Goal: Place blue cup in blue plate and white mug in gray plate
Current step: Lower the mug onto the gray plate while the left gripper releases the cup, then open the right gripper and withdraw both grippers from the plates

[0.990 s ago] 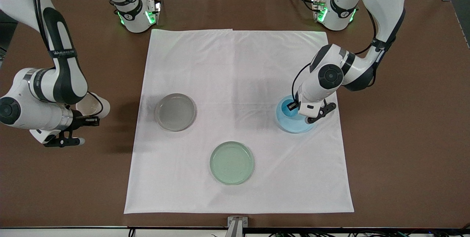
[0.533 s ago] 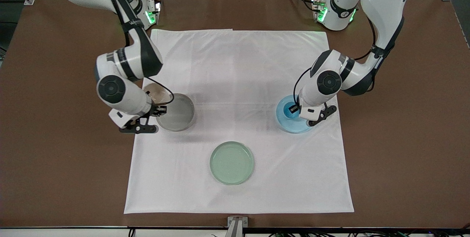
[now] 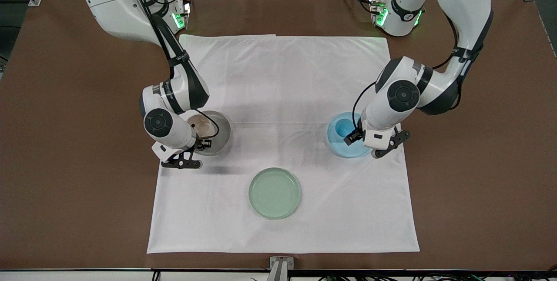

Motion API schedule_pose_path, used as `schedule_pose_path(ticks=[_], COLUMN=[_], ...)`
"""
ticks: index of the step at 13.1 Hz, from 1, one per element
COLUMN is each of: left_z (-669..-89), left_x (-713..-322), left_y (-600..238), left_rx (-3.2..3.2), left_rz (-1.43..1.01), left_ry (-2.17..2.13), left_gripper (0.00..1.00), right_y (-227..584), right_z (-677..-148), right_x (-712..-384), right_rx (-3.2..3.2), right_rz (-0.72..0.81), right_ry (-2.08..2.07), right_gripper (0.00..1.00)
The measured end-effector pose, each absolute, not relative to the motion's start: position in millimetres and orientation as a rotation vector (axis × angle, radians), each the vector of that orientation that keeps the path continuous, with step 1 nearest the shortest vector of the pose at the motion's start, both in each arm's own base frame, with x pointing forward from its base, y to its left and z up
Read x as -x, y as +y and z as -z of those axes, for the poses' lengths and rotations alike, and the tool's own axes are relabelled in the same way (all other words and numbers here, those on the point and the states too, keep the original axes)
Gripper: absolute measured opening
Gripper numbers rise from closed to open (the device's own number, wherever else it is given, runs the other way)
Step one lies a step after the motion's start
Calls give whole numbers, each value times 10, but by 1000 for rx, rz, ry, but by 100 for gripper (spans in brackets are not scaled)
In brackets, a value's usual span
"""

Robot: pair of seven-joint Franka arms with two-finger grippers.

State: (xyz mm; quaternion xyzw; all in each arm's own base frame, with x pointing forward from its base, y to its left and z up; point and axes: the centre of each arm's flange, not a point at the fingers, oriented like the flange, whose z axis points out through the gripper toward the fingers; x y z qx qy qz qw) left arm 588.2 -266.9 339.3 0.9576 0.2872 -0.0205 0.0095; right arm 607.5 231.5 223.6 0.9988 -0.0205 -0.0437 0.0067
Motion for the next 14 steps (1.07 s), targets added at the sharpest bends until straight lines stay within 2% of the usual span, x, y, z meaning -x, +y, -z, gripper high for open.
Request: schedule_pose_path(ticks=[1, 6, 8, 10, 13, 14], left_z=[-3660, -4663, -4905, -5158, -5569, -5689], left_x=[-5961, -6198, -6297, -6339, -6256, -6218], left_y=[-2653, -2307, -2002, -1659, -1226, -1070], left_rx=[-3012, -3168, -3162, -3161, -3195, -3209], left_rz=[39, -4, -46, -95, -141, -145], left_ry=[882, 663, 644, 640, 580, 551], left_gripper=[100, 100, 100, 100, 100, 100], right_y=[2340, 2363, 2363, 2361, 2128, 1893], right_z=[-2211, -2082, -2093, -2224, -3121, -3557], right_x=[-6072, -6054, -6058, -6044, -5947, -5879], right_rx=[-3129, -3128, -3126, -3110, -3063, -3053], right_rz=[132, 143, 148, 214, 387, 444], right_ry=[-63, -61, -61, -59, -95, -131], right_gripper=[19, 22, 44, 66, 97, 100])
